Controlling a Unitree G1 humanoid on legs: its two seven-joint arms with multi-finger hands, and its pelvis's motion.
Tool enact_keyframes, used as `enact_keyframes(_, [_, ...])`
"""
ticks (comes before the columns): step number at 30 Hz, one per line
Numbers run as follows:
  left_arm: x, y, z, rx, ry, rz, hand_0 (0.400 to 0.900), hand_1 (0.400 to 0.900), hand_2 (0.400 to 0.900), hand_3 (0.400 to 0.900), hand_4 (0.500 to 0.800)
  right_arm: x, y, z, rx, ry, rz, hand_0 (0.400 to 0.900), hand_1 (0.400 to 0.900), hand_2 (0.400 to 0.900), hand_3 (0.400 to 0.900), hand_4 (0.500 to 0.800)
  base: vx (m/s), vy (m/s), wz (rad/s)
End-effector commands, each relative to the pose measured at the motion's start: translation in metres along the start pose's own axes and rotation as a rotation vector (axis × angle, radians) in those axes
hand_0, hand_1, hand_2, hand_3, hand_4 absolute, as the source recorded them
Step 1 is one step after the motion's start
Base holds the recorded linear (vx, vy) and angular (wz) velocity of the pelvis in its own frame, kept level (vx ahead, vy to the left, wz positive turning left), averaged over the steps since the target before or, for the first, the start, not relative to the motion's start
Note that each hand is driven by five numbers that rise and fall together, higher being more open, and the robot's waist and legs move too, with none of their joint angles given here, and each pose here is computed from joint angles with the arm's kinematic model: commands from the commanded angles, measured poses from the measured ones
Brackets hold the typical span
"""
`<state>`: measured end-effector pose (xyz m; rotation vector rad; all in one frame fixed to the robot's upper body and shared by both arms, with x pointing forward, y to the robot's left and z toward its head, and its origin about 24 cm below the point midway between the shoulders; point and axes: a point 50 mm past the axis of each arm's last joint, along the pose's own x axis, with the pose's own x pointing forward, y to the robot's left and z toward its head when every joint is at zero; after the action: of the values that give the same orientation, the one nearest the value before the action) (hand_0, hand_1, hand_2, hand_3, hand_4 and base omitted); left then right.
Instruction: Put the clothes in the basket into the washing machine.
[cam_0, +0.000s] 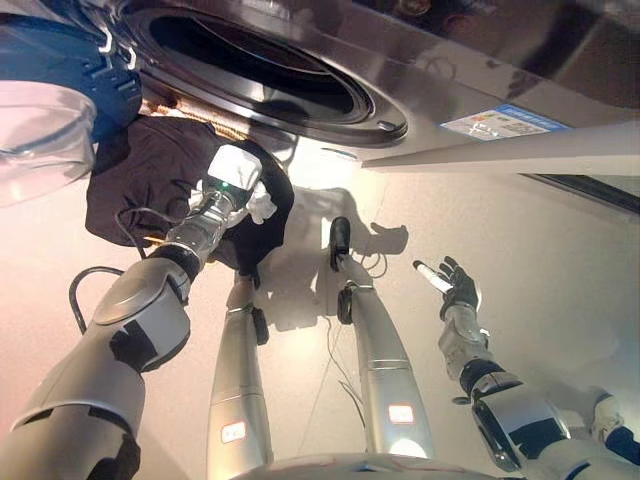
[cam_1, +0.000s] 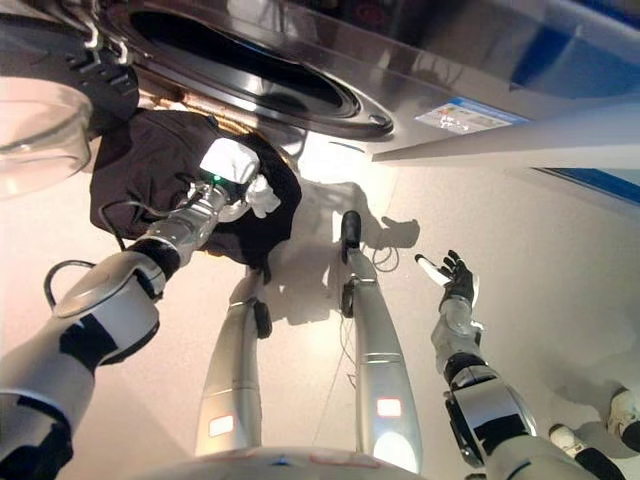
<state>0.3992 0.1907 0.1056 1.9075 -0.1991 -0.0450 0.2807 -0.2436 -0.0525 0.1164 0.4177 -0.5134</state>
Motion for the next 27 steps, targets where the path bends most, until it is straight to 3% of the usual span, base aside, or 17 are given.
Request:
enact_keyframes(1, [0.003,0.010,-0.006,-0.316,0.164,0.111,0.400,0.400,0.400,0.400,0.500,-0.010,-0.028,-0.027,-0.065,0.047,-0.074,0.900,0.900,0.900,0.900,0.800,0.026,-0.049,0.03])
enact_keyframes(2, [0.002,0.007,-0.009,-0.467,0.227,0.111,0.400,0.400,0.400,0.400,0.500,-0.011,-0.027,-0.028,-0.059,0.051,-0.070,0.900,0.900,0.900,0.900,0.800,0.026,-0.049,0.03])
enact_keyframes(3, [0.002,0.007,-0.009,-0.467,0.227,0.111,0.400,0.400,0.400,0.400,0.500,-0.011,-0.027,-0.028,-0.059,0.051,-0.070,0.900,0.900,0.900,0.900,0.800,0.023,-0.040,0.03])
enact_keyframes(4, [0.001,0.007,-0.007,-0.557,0.246,0.136,0.400,0.400,0.400,0.400,0.500,-0.012,-0.027,-0.029,-0.062,0.056,-0.073,0.900,0.900,0.900,0.900,0.800,0.025,-0.039,0.03])
enact_keyframes(6, [-0.001,0.002,-0.006,-0.921,0.337,0.138,0.400,0.400,0.400,0.400,0.500,-0.013,-0.027,-0.033,-0.052,0.080,-0.078,0.900,0.900,0.900,0.900,0.800,0.048,-0.057,0.05])
enact_keyframes(7, [-0.001,0.001,-0.002,-1.029,0.351,0.151,0.400,0.400,0.400,0.400,0.500,-0.013,-0.026,-0.035,-0.048,0.089,-0.081,0.900,0.900,0.900,0.900,0.800,0.053,-0.050,0.04])
enact_keyframes(9, [-0.007,-0.013,0.002,-1.497,0.496,0.164,0.400,0.400,0.400,0.400,0.500,-0.012,-0.023,-0.034,-0.018,0.110,-0.082,0.900,0.900,0.900,0.900,0.800,0.065,-0.056,0.02])
enact_keyframes(10, [-0.007,-0.011,0.008,-1.584,0.479,0.181,0.400,0.400,0.400,0.400,0.500,-0.011,-0.023,-0.033,-0.007,0.115,-0.086,0.900,0.900,0.900,0.900,0.800,0.070,-0.051,0.00])
enact_keyframes(11, [-0.007,-0.014,0.015,-1.764,0.510,0.192,0.400,0.400,0.400,0.400,0.500,-0.010,-0.022,-0.032,0.006,0.120,-0.080,0.900,0.900,0.900,0.900,0.800,0.050,-0.039,-0.01])
enact_keyframes(16, [0.000,-0.004,0.048,-2.261,0.554,0.232,0.400,0.400,0.400,0.400,0.500,0.001,-0.008,-0.010,0.063,0.110,-0.085,0.900,0.900,0.900,0.900,0.800,0.064,-0.040,-0.03])
enact_keyframes(19, [0.006,0.006,0.057,-2.386,0.606,0.243,0.400,0.400,0.400,0.400,0.500,0.007,0.009,0.009,0.075,0.085,-0.078,0.900,0.900,0.900,0.900,0.800,0.046,-0.022,-0.08])
enact_keyframes(24, [0.025,0.050,0.064,-2.558,0.601,0.346,0.400,0.400,0.400,0.400,0.500,0.012,0.052,0.053,0.122,0.014,-0.060,0.900,0.900,0.900,0.900,0.800,0.029,-0.005,-0.14])
enact_keyframes(27, [0.033,0.074,0.061,-2.568,0.565,0.395,0.400,0.400,0.400,0.400,0.500,0.010,0.069,0.066,0.136,-0.006,-0.054,0.900,0.900,0.900,0.900,0.800,0.050,-0.027,-0.24])
